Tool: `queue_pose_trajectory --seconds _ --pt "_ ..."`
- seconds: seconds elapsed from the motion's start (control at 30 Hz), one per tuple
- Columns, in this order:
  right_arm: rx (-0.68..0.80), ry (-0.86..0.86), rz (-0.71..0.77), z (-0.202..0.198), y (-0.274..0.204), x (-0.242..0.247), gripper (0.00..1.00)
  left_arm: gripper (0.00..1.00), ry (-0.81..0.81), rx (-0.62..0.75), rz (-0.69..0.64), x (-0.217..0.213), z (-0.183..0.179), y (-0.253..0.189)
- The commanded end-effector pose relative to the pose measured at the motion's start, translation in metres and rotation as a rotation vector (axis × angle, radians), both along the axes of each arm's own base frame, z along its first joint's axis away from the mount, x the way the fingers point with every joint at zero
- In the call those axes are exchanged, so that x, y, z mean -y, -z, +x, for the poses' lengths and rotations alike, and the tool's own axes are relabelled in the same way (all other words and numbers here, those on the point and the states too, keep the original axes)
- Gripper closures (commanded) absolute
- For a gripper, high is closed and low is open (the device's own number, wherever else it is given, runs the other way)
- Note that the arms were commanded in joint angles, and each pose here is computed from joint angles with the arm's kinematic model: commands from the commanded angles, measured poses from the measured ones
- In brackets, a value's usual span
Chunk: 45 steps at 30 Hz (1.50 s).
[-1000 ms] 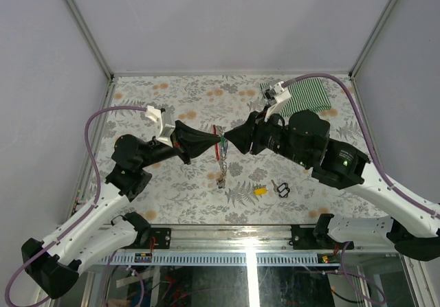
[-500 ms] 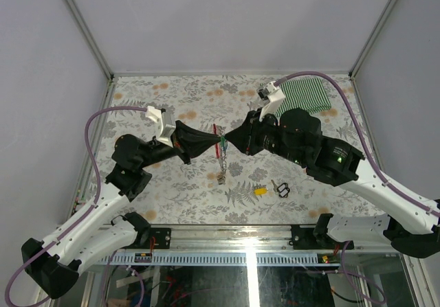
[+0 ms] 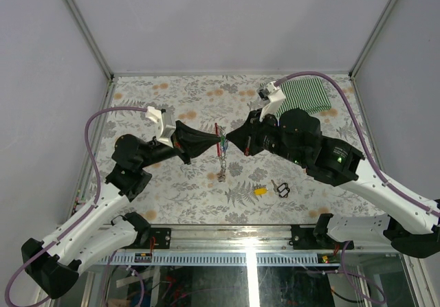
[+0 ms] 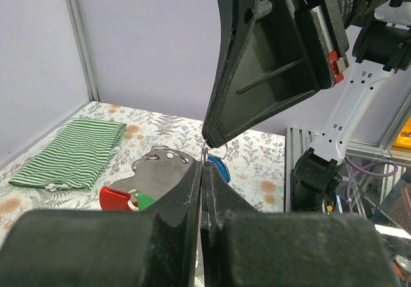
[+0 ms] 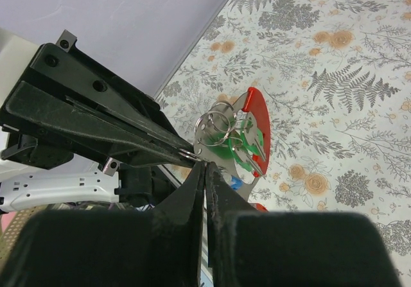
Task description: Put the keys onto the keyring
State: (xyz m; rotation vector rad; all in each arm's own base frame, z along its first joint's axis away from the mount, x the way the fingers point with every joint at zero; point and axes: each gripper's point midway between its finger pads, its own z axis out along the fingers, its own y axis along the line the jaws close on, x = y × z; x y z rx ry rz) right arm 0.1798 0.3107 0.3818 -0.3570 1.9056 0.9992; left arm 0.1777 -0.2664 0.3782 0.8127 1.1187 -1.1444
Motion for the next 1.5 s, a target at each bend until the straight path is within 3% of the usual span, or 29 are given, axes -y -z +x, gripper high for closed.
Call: queue_pose_trajectory --seconds 0.0,0.6,0.97,1.3,1.47 --pt "0.008 0.047 0.025 0.005 -0.010 0.005 1.00 1.00 -0.020 0.094 -0.060 -0.007 -0.006 -0.029" --pt "-0.052 0.047 -0.017 0.004 0.014 0.000 0.95 1.00 -0.017 0.099 -0.065 -0.007 -0.008 -0.031" --pt "-0.022 0.060 -0.017 0.007 0.011 0.003 0.70 1.00 -0.014 0.104 -0.068 -0.008 -0.009 -0.034" --pt "0.385 -0.057 0.136 -0.008 -0.048 0.020 0.62 1.00 -0.005 0.111 -0.074 -0.009 -0.014 -0.039" --pt "0.650 -0.272 0.083 -0.038 -0.063 0.017 0.58 1.00 0.026 0.124 -0.089 -0.011 -0.022 -0.049"
